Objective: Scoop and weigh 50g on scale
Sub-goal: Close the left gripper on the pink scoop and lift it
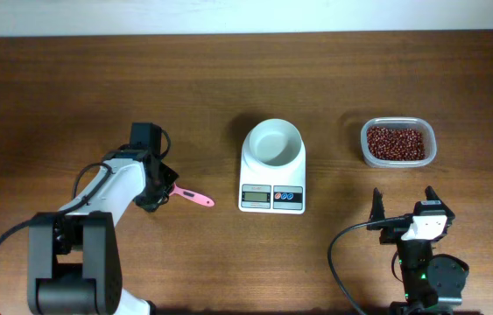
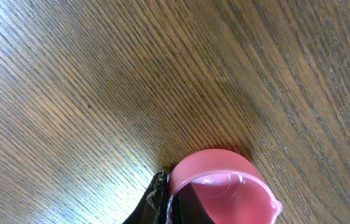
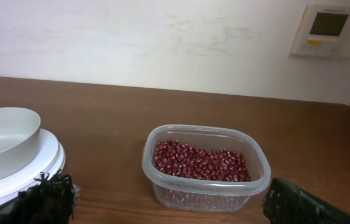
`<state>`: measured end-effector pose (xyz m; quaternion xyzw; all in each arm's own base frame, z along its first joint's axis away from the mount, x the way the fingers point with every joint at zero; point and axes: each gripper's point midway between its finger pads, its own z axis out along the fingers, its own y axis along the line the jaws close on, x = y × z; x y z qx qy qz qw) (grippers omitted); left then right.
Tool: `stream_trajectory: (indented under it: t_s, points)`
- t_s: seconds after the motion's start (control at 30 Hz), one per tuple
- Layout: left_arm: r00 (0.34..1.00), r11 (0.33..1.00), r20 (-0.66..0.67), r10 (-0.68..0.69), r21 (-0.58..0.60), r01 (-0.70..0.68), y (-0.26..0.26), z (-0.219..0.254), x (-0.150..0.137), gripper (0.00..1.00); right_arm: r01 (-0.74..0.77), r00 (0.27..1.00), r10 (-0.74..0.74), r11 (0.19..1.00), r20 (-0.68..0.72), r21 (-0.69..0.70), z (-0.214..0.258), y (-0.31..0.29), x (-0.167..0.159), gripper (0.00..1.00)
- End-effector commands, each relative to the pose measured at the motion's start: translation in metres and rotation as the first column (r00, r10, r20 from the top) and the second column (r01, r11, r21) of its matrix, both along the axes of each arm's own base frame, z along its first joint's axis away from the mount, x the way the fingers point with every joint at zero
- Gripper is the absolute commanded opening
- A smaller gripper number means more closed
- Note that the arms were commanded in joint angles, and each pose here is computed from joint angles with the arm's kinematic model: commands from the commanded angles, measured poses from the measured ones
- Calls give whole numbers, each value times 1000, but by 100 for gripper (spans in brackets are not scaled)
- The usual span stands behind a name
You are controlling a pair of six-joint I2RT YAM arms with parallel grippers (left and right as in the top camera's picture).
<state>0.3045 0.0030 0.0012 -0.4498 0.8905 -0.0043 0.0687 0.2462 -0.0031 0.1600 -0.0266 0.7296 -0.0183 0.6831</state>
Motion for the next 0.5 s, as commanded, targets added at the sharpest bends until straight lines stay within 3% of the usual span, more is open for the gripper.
stream_trajectory:
  t_s: [0.0, 0.13, 0.23, 0.37, 0.47]
  points:
    - [1000, 1000, -17, 2, 2, -2, 0, -5, -4, 0, -16, 1000, 16, 1000, -5, -2, -3, 3, 0, 99]
    - [998, 994, -17, -58, -92, 56, -17, -5, -4, 0, -16, 1000, 16, 1000, -5, -2, -3, 3, 0, 99]
    - [998, 994, -17, -55, -100, 53, -18, -5, -4, 0, -16, 1000, 16, 1000, -5, -2, -3, 3, 0, 99]
    - [993, 985, -24, 118, -120, -120, -19, -4, -4, 0, -16, 1000, 16, 1000, -5, -2, -3, 3, 0, 99]
    - [994, 980, -10, 111, -162, -112, -26, 4, -1, 0, -16, 1000, 16, 1000, -5, -2, -3, 3, 0, 99]
